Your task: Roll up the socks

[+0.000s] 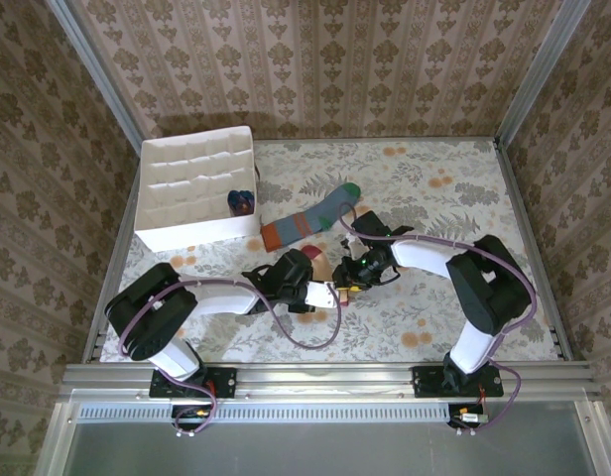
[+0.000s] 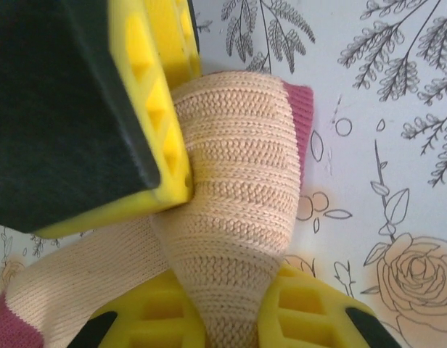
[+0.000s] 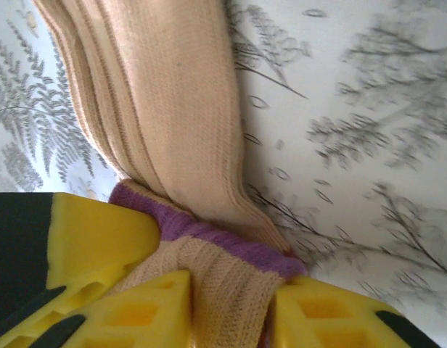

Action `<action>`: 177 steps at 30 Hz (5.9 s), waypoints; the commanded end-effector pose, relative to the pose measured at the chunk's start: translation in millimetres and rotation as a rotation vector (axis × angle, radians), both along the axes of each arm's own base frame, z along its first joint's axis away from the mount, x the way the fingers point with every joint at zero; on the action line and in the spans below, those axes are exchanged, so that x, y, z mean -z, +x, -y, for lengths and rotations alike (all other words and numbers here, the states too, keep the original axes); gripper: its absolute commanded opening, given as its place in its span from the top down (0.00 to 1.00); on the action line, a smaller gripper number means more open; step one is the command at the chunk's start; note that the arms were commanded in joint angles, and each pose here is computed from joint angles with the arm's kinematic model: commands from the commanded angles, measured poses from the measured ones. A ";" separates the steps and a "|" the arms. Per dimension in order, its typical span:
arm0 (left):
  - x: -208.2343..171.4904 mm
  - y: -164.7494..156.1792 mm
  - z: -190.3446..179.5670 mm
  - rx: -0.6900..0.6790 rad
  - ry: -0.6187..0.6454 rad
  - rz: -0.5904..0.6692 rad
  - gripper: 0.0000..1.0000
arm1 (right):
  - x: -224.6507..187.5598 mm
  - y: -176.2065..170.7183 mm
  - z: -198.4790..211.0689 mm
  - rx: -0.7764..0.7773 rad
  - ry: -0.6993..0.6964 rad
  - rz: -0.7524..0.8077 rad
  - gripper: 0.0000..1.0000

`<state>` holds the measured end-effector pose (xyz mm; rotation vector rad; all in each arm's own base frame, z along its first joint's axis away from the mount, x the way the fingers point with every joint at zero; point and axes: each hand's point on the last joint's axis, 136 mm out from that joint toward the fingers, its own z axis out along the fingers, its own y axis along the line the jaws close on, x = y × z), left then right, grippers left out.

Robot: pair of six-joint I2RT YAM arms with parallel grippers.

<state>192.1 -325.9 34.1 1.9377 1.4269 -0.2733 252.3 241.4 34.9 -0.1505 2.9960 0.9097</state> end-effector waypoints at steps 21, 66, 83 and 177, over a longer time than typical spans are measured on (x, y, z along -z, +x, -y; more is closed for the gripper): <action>21.9 -36.8 2.6 0.101 0.003 -0.018 1.00 | 56.5 42.5 -3.8 0.004 -0.272 0.004 0.83; 31.5 -37.0 -18.4 -0.145 -0.100 -0.743 1.00 | -27.4 -19.6 16.3 0.111 0.018 0.315 0.51; 25.9 -28.0 -19.1 -0.146 -0.106 -0.670 0.88 | 23.2 -32.8 0.4 0.109 -0.067 0.091 0.95; -40.4 -16.5 9.4 0.020 -0.203 -0.065 0.59 | 11.3 -58.1 13.0 -0.035 -0.270 -0.049 1.00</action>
